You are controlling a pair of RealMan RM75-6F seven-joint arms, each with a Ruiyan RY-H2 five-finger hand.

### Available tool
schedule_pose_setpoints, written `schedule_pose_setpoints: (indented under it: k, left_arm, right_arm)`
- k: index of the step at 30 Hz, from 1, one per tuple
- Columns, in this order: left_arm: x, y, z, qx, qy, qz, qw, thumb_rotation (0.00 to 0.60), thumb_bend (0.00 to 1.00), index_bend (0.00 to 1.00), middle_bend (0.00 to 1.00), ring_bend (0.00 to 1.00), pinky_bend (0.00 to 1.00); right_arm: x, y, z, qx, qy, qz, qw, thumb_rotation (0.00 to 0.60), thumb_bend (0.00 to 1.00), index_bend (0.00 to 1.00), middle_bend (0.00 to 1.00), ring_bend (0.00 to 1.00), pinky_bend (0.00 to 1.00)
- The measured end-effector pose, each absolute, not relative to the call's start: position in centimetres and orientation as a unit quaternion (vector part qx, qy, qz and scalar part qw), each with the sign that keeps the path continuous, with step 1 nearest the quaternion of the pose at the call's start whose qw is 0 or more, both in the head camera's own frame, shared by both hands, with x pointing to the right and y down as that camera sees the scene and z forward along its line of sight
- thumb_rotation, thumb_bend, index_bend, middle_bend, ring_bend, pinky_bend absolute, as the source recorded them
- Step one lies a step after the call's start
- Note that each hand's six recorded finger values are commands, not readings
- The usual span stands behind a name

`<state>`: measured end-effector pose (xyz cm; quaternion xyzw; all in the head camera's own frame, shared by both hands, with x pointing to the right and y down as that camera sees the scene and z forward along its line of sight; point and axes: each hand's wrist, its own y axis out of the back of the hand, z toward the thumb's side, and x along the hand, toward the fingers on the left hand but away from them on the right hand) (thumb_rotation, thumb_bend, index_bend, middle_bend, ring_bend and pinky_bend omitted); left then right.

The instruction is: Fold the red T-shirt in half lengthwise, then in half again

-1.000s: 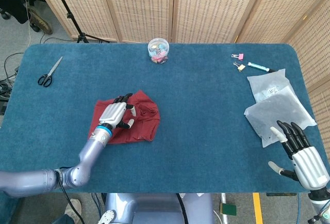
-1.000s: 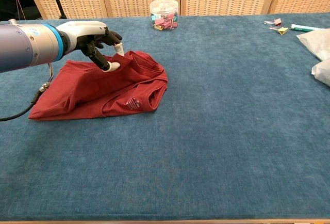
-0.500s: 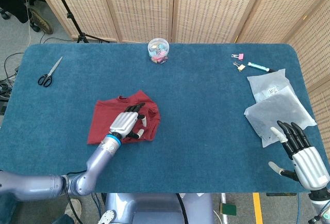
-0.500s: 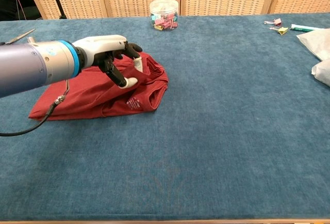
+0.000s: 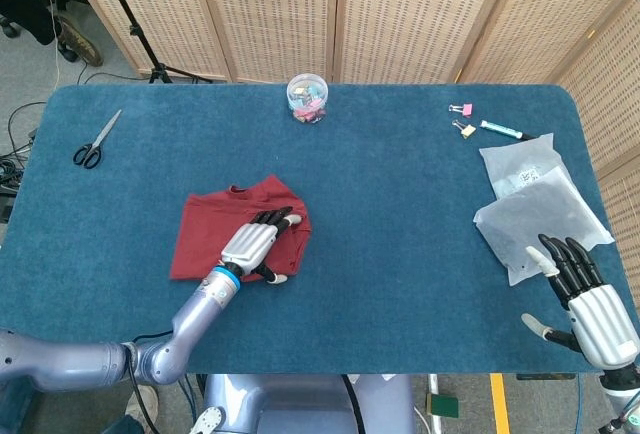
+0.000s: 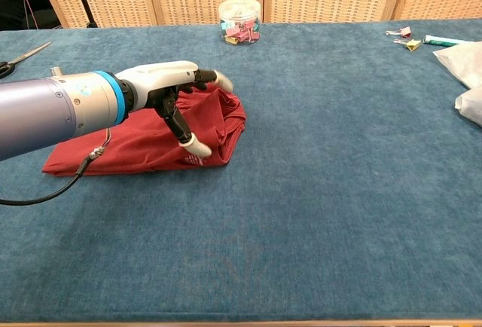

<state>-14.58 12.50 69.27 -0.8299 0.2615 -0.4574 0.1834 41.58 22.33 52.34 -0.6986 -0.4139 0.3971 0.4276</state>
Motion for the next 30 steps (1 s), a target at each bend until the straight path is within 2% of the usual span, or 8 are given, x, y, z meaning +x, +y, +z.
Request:
schedule_pose_setpoints:
  k: [17, 23, 30]
  left_arm:
    - [-14.9, 11.0, 66.5, -0.858, 0.303, -0.358, 0.21, 0.6, 0.0, 0.0, 0.0, 0.0, 0.0]
    - [-17.5, 9.5, 67.1, -0.836, 0.315, -0.374, 0.248, 0.6, 0.0, 0.0, 0.0, 0.0, 0.0]
    - [-18.1, 10.5, 68.1, -0.846, 0.288, -0.387, 0.229, 0.6, 0.0, 0.0, 0.0, 0.0, 0.0]
  right_arm:
    - [41.5, 22.4, 52.4, -0.699, -0.412, 0.398, 0.428, 0.6, 0.0, 0.0, 0.0, 0.0, 0.0]
    - [41.4, 22.4, 52.4, -0.699, -0.411, 0.399, 0.428, 0.6, 0.0, 0.0, 0.0, 0.0, 0.0]
    - [41.6, 22.4, 52.4, -0.698, -0.412, 0.4, 0.427, 0.6, 0.0, 0.0, 0.0, 0.0, 0.0]
